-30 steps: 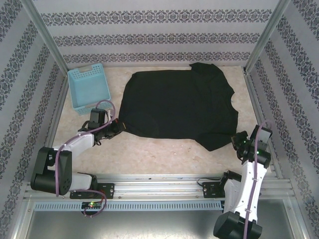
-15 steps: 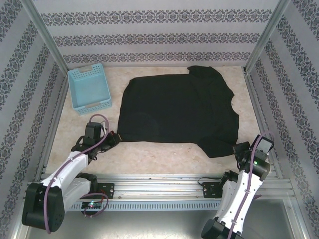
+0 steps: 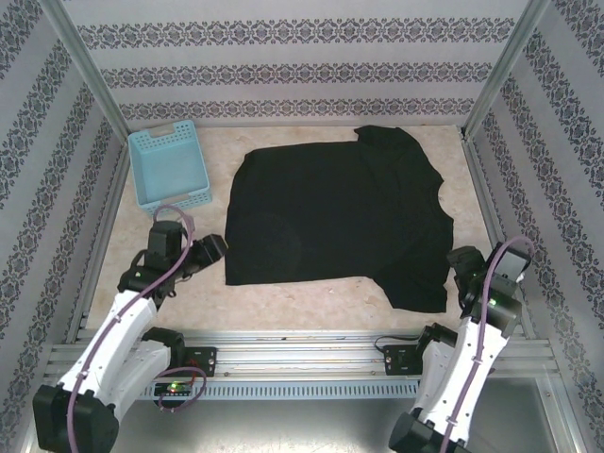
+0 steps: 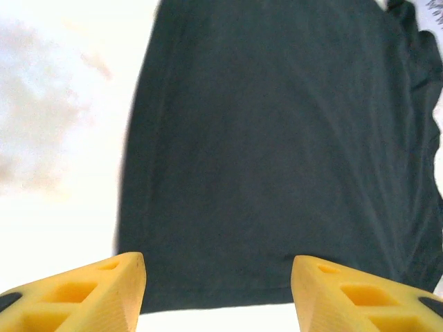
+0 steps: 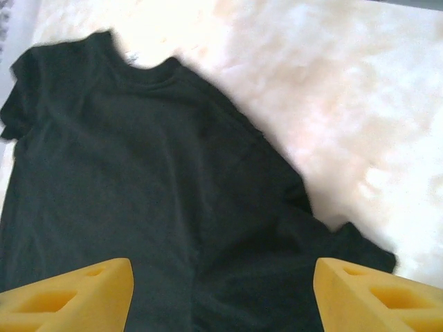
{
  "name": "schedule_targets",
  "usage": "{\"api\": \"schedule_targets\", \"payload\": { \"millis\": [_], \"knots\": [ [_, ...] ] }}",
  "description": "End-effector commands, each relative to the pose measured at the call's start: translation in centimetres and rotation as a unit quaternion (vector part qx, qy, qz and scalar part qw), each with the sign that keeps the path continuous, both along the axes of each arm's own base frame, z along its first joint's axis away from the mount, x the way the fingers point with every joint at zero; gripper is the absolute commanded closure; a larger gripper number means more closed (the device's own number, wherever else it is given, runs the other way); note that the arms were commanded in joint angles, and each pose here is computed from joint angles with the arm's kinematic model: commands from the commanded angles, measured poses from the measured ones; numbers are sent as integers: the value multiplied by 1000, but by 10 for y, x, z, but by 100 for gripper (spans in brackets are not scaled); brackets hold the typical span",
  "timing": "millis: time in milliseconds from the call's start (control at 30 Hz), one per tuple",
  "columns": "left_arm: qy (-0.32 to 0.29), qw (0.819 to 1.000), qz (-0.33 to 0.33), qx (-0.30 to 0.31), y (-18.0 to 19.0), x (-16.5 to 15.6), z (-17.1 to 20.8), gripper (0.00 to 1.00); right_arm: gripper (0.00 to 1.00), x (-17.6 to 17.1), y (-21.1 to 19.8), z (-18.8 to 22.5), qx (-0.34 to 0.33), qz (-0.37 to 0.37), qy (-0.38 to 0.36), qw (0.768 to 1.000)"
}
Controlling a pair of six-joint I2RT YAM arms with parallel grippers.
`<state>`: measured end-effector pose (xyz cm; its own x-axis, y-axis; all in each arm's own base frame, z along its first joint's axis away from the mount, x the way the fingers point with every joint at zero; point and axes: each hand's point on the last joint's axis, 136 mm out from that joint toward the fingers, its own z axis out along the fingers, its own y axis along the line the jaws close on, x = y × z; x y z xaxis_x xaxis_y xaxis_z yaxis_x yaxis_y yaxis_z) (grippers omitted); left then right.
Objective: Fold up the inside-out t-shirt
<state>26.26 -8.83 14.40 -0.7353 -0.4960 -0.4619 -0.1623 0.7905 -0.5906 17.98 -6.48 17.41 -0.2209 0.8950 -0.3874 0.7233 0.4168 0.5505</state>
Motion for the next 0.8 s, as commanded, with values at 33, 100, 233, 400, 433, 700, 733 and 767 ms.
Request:
{"api": "schedule_targets", "payload": {
  "millis": [33,100,233,400,433,700,733,767],
  "knots": [
    [-9,998,-56,31,-38,31,8,42,28,50,33,24,-37,129,-40,990],
    [-5,995,-89,40,-67,50,7,40,27,74,59,20,-50,189,-36,980],
    [20,994,-103,42,-98,86,-17,39,26,123,112,0,-39,286,-31,957],
    [68,990,-118,41,-120,108,-61,38,23,172,159,-44,-60,366,39,928],
    [80,988,-122,44,-123,108,-70,38,22,180,165,-57,-59,374,55,924],
    [142,979,-124,78,-112,72,-125,37,21,183,154,-135,-33,335,153,929],
    [149,978,-124,81,-111,64,-130,37,21,177,148,-142,-29,321,163,932],
    [154,977,-126,82,-110,56,-135,37,21,171,142,-147,-25,307,173,935]
  ]
}}
